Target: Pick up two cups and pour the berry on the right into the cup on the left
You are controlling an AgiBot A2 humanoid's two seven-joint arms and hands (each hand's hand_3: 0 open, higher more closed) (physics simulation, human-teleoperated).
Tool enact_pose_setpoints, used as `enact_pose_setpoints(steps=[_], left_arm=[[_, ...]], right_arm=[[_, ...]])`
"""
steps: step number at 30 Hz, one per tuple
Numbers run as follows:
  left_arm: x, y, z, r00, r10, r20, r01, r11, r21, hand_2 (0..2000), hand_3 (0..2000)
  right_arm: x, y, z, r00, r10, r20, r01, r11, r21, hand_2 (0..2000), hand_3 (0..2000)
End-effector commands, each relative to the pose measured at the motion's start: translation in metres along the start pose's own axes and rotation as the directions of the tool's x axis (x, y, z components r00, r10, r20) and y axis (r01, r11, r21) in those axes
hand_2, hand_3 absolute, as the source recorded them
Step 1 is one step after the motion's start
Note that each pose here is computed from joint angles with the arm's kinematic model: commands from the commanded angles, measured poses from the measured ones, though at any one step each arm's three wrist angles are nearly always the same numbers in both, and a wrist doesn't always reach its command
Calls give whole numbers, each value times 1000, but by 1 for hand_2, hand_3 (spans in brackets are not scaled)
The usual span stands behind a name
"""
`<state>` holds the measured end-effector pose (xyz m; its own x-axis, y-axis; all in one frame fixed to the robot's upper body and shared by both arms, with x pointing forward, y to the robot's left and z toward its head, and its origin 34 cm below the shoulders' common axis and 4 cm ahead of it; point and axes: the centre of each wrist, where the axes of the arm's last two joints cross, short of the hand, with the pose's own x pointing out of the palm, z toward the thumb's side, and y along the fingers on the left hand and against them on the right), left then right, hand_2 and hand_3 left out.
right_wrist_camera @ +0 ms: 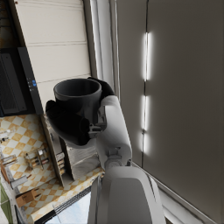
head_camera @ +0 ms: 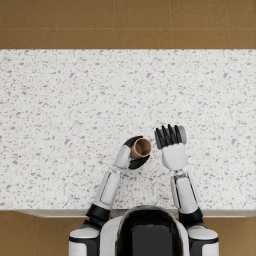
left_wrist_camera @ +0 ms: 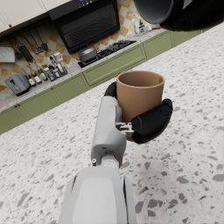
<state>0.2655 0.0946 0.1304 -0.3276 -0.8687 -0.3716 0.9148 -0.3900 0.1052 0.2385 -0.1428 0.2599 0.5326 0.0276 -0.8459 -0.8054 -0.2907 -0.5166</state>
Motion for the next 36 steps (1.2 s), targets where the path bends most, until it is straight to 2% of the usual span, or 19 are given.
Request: enact_pose_setpoints(steps=[1,4,5,6,7,9,12,13,14,20,36], left_arm=[[0,0,0,1000,0,1,0,1000,-1,2000,1280],[-3,7,6,1000,12,3,-12,1000,19,2000,1280],[0,1,0,1000,1,2,-1,1000,-2,2000,1280],[-2,8,6,1000,10,4,-10,1000,19,2000,1280],[0,3,0,1000,2,3,-2,1000,-2,2000,1280],[-1,10,5,1000,6,6,-6,1000,14,2000,1280],[1,6,-1,1000,-1,6,1,1000,-8,2000,1280],[-6,10,0,905,-241,-351,264,964,18,2000,1280],[-2,11,3,995,-57,-82,59,998,20,2000,1280],[-4,13,2,995,-50,-81,51,999,15,2000,1280],[-3,8,-3,996,-53,-74,54,999,-1,2000,1280]], right_arm=[[-5,-1,3,1000,-18,-25,18,1000,-7,2000,1280],[-7,-1,5,993,-26,-114,26,1000,-1,2000,1280],[-9,-1,5,989,-32,-142,33,999,0,2000,1280],[-10,-2,5,984,-37,-172,38,999,6,2000,1280],[-10,-1,5,979,-37,-202,39,999,9,2000,1280],[-10,0,6,965,-33,-261,38,999,12,2000,1280],[-10,0,6,938,-31,-347,41,999,23,2000,1280],[-11,-1,7,927,-33,-373,46,999,26,2000,1280],[-12,-1,9,917,-36,-398,49,999,22,2000,1280],[-12,-2,8,867,-27,-498,54,998,41,2000,1280],[-4,3,5,856,13,-518,20,998,57,2000,1280]])
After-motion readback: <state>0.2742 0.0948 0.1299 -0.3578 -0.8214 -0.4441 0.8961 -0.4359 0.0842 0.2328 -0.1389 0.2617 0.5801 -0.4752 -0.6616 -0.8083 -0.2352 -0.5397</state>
